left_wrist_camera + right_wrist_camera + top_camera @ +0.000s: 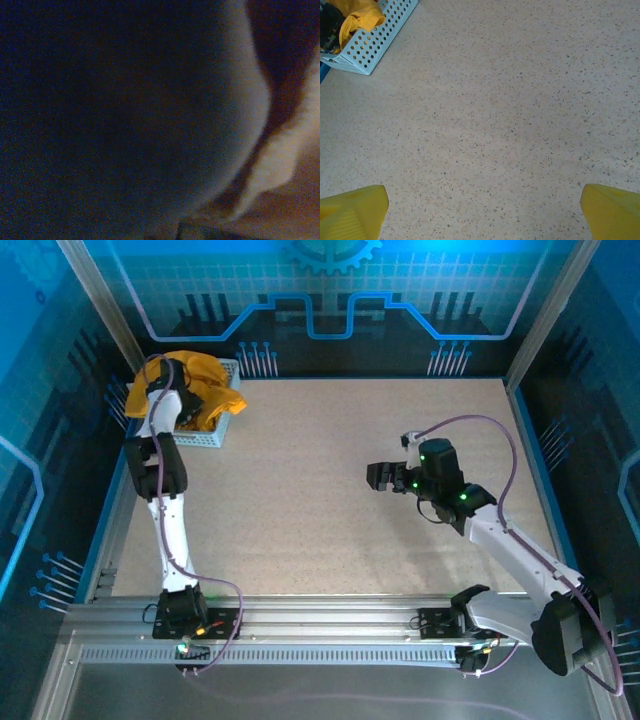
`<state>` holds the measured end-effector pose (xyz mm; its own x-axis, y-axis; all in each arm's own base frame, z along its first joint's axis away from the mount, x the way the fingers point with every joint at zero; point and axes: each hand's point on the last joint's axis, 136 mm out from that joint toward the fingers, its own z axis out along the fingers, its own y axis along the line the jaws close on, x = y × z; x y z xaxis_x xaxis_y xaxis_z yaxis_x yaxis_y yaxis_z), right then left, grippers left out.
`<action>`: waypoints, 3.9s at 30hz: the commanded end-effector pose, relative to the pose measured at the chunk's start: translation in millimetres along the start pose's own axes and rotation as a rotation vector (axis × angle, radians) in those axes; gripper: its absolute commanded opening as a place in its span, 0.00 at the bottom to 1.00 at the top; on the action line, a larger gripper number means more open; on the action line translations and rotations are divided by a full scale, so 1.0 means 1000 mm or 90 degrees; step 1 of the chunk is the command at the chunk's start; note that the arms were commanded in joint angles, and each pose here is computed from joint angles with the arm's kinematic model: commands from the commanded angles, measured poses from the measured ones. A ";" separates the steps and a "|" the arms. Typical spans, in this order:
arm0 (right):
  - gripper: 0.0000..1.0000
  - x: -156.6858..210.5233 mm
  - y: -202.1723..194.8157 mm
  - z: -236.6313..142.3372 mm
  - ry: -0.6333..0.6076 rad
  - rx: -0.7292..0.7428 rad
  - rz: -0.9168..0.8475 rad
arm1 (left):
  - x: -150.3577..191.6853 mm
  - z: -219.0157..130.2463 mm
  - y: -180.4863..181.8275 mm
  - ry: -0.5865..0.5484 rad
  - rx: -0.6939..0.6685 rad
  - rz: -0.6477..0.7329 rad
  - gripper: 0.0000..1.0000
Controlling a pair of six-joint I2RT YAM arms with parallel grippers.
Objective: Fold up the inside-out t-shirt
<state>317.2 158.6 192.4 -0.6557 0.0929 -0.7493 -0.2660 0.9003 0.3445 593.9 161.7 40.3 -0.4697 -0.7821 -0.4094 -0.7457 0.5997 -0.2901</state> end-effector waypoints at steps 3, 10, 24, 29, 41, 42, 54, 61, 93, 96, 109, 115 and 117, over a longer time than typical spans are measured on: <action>1.00 -0.004 0.008 -0.010 -0.012 -0.012 0.000 | 0.010 -0.035 -0.024 0.003 0.055 0.000 0.07; 1.00 -0.001 0.010 -0.014 -0.013 -0.021 0.002 | 0.006 -0.101 -0.056 -0.045 0.108 0.029 0.00; 1.00 0.009 0.008 -0.024 -0.015 -0.024 -0.004 | -0.050 -0.356 -0.118 -0.290 0.332 0.063 0.00; 1.00 0.010 0.006 -0.027 -0.019 -0.017 -0.006 | -0.043 -0.487 -0.142 -0.373 0.473 0.105 0.00; 1.00 -0.003 0.004 -0.042 -0.034 0.004 -0.017 | 0.103 -0.623 -0.184 -0.340 0.705 0.301 0.00; 1.00 -0.005 0.004 -0.043 -0.036 0.008 -0.017 | 0.124 -0.616 -0.189 -0.310 0.713 0.324 0.00; 1.00 0.002 0.005 -0.041 -0.015 -0.002 -0.019 | 0.337 -0.356 -0.201 0.078 0.481 0.417 0.16; 1.00 0.008 0.000 -0.031 0.015 0.017 -0.019 | 0.336 -0.270 -0.151 0.154 0.260 0.441 0.54; 1.00 0.060 -0.075 -0.007 0.128 0.111 0.178 | 0.458 -0.235 -0.140 0.011 0.193 0.824 0.79; 1.00 0.059 -0.074 -0.009 0.129 0.110 0.176 | 0.461 -0.227 -0.142 0.039 0.205 0.810 0.75; 1.00 0.074 -0.066 0.004 0.153 0.094 0.170 | 0.442 -0.233 -0.161 0.065 0.275 0.710 0.00; 1.00 0.075 -0.056 0.013 0.167 0.084 0.134 | 0.390 -0.320 -0.187 -0.015 0.391 0.620 0.00; 1.00 0.074 -0.048 0.017 0.165 0.069 0.117 | 0.367 -0.350 -0.191 -0.035 0.439 0.571 0.00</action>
<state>287.7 117.9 103.8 -0.8585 0.1912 -0.4758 -0.0061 0.9240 0.3825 396.5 -304.8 155.6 -0.7725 0.1416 -0.6190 0.2801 0.9508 -0.1320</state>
